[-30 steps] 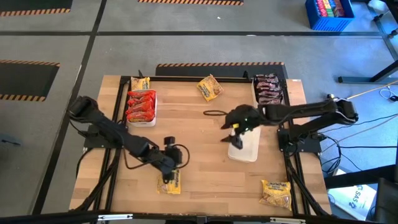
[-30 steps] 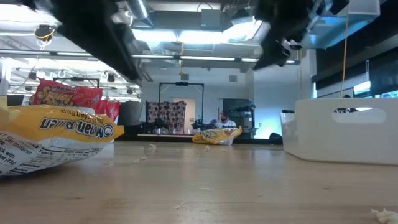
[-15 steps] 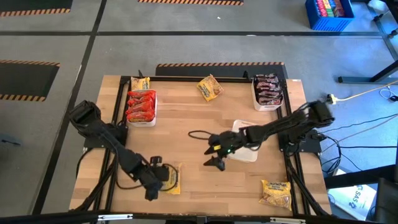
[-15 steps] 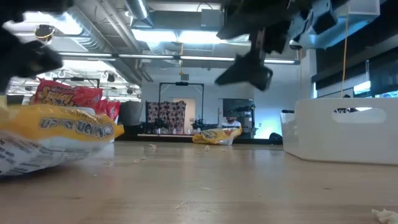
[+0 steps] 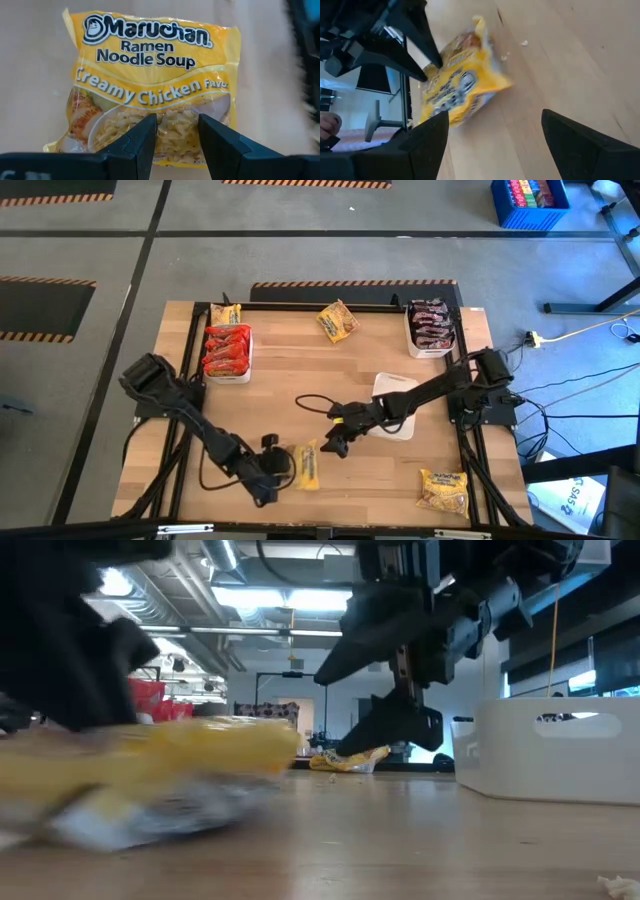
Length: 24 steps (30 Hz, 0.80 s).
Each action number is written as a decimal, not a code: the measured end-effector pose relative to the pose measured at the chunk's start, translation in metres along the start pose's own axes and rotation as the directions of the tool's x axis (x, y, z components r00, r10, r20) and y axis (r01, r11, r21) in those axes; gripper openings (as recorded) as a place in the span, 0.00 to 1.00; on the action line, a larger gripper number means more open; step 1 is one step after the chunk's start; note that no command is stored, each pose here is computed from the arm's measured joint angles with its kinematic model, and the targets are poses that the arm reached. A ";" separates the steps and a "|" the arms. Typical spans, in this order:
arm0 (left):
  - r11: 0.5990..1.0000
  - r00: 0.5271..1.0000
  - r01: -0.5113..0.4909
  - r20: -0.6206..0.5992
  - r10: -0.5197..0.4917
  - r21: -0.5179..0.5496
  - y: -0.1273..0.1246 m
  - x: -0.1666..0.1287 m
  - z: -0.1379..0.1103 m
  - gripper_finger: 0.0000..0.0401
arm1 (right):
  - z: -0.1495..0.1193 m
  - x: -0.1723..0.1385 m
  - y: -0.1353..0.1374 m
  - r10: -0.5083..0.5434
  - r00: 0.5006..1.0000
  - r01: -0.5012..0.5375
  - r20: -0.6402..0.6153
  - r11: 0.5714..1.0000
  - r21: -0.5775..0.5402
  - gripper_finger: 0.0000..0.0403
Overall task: Sort Maruchan noodles
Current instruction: Put the bottom left yellow noodle into the bottom white bin
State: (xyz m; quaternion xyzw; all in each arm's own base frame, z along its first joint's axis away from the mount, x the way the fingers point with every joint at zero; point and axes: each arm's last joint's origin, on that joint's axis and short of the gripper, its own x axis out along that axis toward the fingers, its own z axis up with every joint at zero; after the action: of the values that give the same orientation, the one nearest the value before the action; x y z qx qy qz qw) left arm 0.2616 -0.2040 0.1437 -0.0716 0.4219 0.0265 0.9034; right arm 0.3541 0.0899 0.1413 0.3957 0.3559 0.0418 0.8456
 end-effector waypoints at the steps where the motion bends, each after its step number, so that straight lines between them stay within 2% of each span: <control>1: 1.000 1.000 -0.024 0.014 0.024 -0.005 0.003 0.002 0.002 0.36 | 0.000 0.001 -0.001 -0.005 1.000 0.005 -0.001 1.000 0.013 0.74; 5: 0.992 0.990 -0.121 0.066 0.124 -0.047 0.016 0.008 0.010 0.36 | 0.000 0.001 -0.001 -0.008 1.000 0.008 0.000 1.000 0.022 0.74; 8: 0.985 0.982 -0.152 0.100 0.160 -0.086 0.024 0.012 0.018 0.36 | 0.000 0.001 -0.001 -0.016 1.000 0.015 0.009 0.999 0.042 0.74; 14: 0.981 0.974 -0.156 0.150 0.173 -0.119 0.038 0.019 0.034 0.36 | 0.002 0.002 -0.011 -0.081 0.996 0.080 0.027 0.996 0.045 0.74; 19: 0.978 0.971 -0.165 0.152 0.183 -0.127 0.042 0.021 0.037 0.36 | 0.008 0.005 -0.024 -0.112 0.993 0.110 0.027 0.992 0.064 0.74; 24: 0.981 0.972 -0.165 0.151 0.180 -0.105 0.042 0.021 0.037 0.36 | 0.014 0.006 -0.029 -0.097 0.994 0.094 0.040 0.993 0.074 0.74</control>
State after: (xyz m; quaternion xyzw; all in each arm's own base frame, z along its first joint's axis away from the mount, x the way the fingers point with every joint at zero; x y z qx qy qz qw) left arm 0.2986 -0.1575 0.1469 -0.0736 0.3510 0.1299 0.9244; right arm 0.3611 0.0628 0.1239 0.4093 0.3574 -0.0202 0.8393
